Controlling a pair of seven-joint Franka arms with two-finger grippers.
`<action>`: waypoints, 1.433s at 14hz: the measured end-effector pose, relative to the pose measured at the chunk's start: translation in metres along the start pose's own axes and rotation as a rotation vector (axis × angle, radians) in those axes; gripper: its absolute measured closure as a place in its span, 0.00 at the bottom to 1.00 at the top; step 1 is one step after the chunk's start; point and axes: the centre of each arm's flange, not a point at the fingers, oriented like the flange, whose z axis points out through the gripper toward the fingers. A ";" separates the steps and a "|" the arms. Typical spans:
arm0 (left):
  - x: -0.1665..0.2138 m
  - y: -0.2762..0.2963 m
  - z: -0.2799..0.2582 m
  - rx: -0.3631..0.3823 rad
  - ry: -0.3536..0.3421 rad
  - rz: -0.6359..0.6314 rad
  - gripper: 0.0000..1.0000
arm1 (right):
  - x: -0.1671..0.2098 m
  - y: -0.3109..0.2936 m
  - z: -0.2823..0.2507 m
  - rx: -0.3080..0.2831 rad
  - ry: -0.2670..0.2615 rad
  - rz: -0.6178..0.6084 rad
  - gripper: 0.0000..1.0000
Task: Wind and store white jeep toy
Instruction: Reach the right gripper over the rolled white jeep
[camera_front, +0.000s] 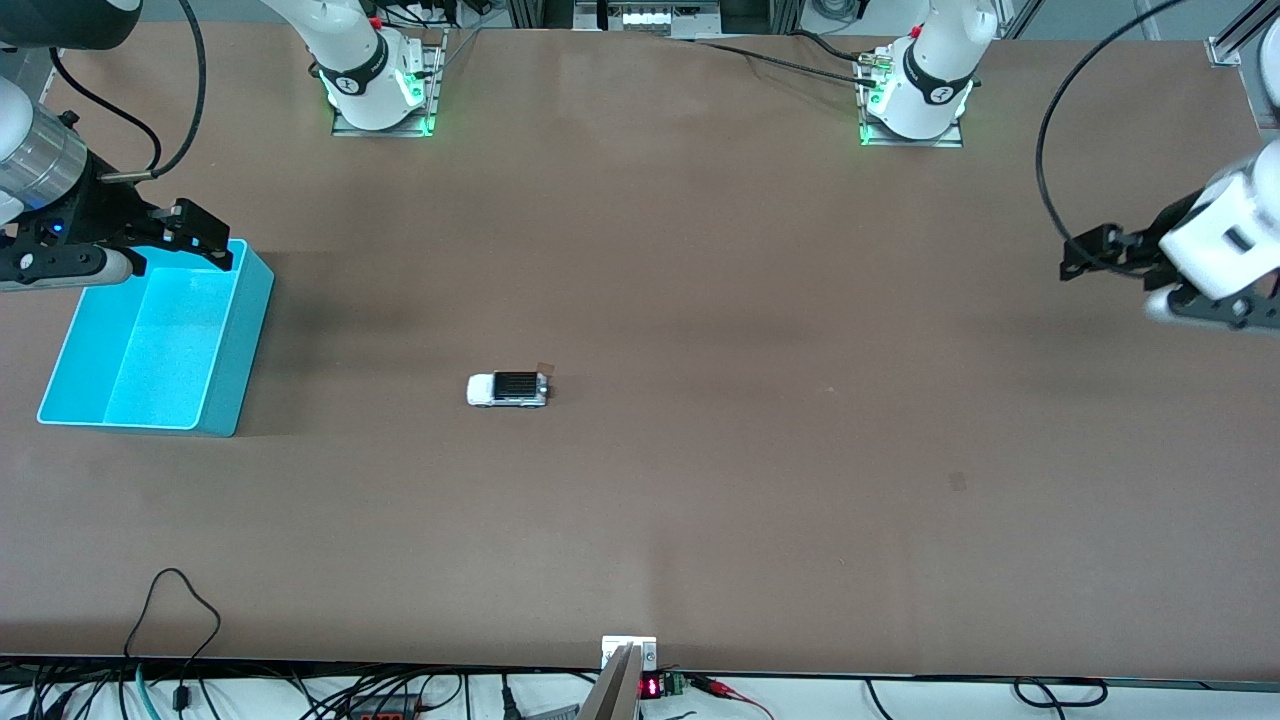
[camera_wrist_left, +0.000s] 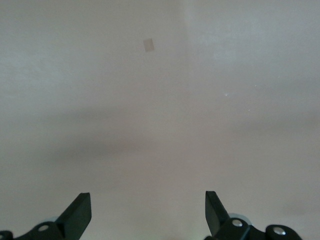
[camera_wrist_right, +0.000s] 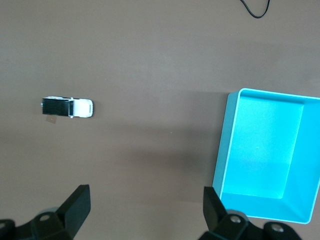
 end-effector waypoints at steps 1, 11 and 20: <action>-0.003 0.002 -0.007 0.003 0.027 0.002 0.00 | 0.000 0.000 0.001 0.000 -0.002 0.000 0.00; -0.009 0.012 -0.011 0.009 0.068 0.006 0.00 | 0.032 -0.010 0.095 0.020 -0.158 -0.274 0.00; -0.011 0.014 -0.012 0.009 0.068 0.009 0.00 | 0.063 -0.141 0.215 0.057 -0.163 -1.016 0.00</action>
